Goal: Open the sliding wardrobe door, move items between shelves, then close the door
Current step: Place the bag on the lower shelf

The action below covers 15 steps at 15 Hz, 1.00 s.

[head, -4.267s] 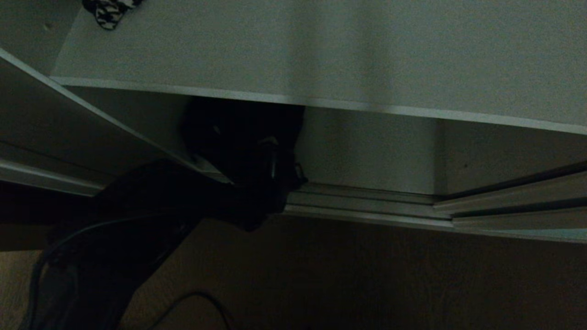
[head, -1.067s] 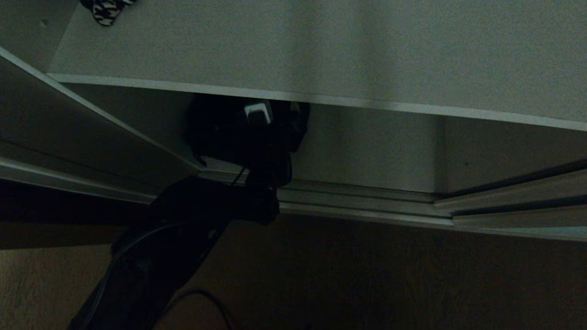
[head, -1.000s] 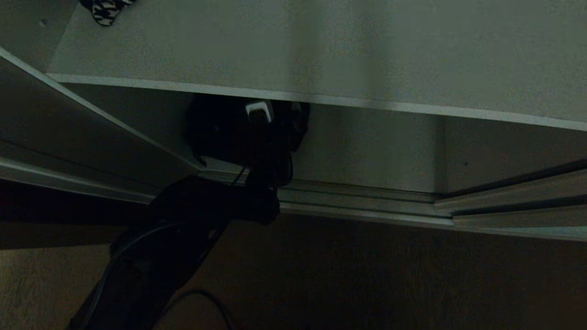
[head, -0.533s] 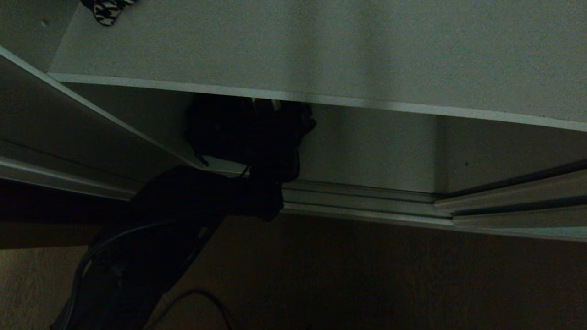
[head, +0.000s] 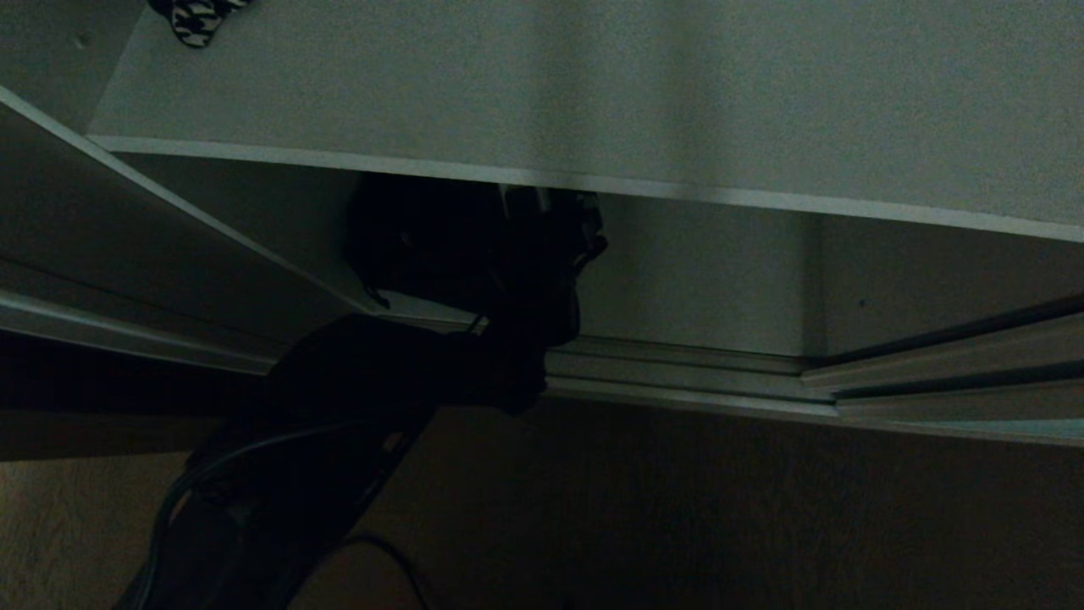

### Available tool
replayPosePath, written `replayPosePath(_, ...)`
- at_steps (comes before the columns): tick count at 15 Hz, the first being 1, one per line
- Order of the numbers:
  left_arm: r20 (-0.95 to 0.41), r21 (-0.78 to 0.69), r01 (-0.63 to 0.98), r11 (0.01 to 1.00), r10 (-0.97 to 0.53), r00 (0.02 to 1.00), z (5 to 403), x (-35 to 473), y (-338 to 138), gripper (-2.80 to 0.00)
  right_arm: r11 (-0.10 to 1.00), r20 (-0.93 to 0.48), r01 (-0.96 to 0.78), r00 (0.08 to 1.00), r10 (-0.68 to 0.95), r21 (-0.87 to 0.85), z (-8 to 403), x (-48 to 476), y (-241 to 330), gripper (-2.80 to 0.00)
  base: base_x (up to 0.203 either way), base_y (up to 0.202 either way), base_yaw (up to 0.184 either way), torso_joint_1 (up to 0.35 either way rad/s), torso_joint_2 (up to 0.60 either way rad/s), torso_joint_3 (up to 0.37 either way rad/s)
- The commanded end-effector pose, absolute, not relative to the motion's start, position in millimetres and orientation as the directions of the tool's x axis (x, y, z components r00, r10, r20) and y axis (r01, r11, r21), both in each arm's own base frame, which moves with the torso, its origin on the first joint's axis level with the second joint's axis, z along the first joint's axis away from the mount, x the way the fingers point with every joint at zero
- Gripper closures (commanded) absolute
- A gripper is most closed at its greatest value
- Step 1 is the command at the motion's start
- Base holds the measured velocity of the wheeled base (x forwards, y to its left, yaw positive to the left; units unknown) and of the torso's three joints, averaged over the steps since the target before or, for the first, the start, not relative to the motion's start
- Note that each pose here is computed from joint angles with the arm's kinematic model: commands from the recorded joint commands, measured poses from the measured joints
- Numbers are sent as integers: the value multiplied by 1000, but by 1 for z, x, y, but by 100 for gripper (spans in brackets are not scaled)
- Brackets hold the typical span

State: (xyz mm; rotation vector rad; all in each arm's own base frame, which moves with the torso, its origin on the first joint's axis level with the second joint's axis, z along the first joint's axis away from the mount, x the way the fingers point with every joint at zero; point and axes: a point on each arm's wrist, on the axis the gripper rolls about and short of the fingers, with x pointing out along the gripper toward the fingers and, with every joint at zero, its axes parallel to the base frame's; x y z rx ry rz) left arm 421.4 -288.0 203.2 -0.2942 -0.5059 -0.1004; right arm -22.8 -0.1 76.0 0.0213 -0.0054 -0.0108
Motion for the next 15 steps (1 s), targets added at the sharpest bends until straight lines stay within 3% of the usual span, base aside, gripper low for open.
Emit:
replayPosePath(1,485,-257,173,951,-28,874,198,420,-293,-280,1000,8,11,1000,-11,22,76,-23,0,0,0,0,0,0,0,0)
replayPosePath(6,460,-271,151,951,-10,888,190,416,-303,-280,1000,8,11,1000,-11,22,76,-23,0,0,0,0,0,0,0,0)
replayPosePath(15,391,-258,240,936,-126,912,178,392,-342,-280,1000,8,11,1000,-11,22,76,-23,0,0,0,0,0,0,0,0)
